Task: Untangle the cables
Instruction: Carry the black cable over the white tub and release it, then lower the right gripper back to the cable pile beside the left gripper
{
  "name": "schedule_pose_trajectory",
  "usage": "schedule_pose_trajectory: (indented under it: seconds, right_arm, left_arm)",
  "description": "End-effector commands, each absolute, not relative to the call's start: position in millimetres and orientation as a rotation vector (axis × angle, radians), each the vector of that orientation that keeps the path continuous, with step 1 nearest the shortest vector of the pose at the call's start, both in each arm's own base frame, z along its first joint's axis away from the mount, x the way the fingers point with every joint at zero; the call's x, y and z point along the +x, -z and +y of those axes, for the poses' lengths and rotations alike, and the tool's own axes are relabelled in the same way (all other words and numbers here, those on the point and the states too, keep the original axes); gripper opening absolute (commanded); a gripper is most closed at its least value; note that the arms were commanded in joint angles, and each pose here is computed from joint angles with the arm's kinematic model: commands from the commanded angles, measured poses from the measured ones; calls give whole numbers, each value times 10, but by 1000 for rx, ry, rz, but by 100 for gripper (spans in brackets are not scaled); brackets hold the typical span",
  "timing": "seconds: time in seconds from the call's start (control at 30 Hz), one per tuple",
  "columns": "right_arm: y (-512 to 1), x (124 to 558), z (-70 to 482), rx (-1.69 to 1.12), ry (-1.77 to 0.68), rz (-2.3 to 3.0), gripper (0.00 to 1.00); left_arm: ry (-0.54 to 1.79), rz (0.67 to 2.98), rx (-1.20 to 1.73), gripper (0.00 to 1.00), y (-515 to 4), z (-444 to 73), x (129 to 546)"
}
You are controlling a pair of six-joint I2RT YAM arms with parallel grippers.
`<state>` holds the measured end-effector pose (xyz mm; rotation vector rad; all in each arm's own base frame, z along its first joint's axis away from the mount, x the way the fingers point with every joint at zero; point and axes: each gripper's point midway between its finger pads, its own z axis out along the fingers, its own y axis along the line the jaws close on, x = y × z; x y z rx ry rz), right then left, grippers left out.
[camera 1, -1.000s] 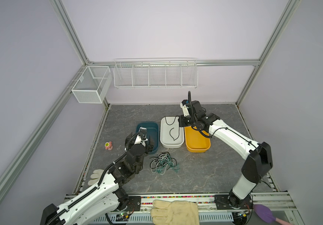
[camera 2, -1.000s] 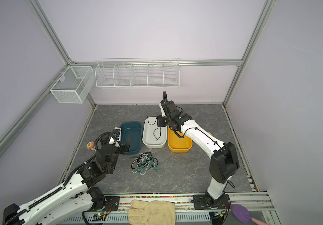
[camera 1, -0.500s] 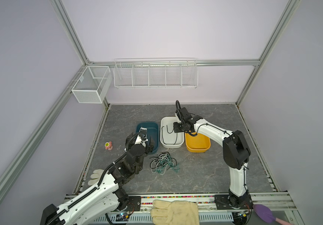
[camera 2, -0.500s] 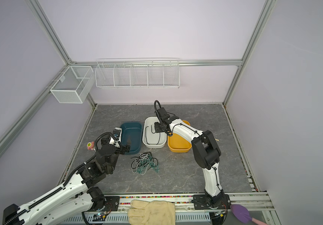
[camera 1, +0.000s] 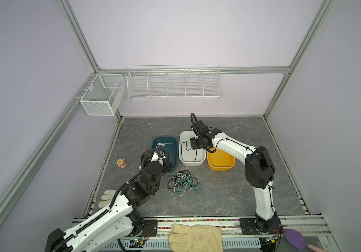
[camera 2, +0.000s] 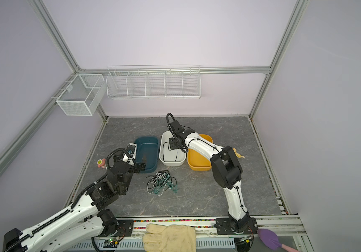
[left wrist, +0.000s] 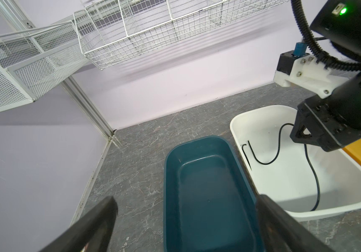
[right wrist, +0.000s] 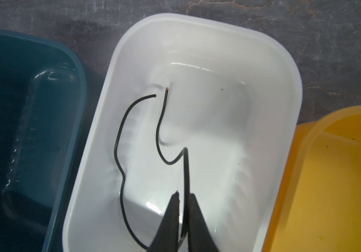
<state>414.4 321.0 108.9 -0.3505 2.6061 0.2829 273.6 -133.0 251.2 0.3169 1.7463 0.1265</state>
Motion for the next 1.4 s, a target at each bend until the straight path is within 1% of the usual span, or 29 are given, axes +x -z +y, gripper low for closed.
schedule_pose_trajectory:
  seconds: [0.0, 0.13, 0.4, 0.87, 1.0, 1.1, 1.37]
  right_arm:
    - [-1041, 4080, 3173, -371, -227, 2644, 18]
    - [-1099, 4056, 3175, -377, -231, 2641, 23]
    - [-1281, 3999, 3139, -402, -222, 2621, 38]
    - [-1643, 3824, 3137, -457, -245, 2568, 53]
    - [-1716, 3635, 3259, -533, -333, 2551, 54]
    - [-1767, 3387, 3340, -608, -394, 2521, 54]
    - [-1719, 2610, 3562, -788, -739, 2482, 54]
  left_arm:
    - [-120, 1735, 334, 99, -2514, -1358, 2733]
    - [-119, 1736, 336, 99, -2507, -1359, 2732]
    - [-126, 1740, 349, 99, -2481, -1368, 2735]
    - [-127, 1746, 363, 99, -2450, -1382, 2734]
    - [-124, 1751, 373, 99, -2433, -1395, 2732]
    - [-122, 1753, 379, 99, -2431, -1401, 2729]
    - [-91, 1777, 424, 99, -2384, -1481, 2714]
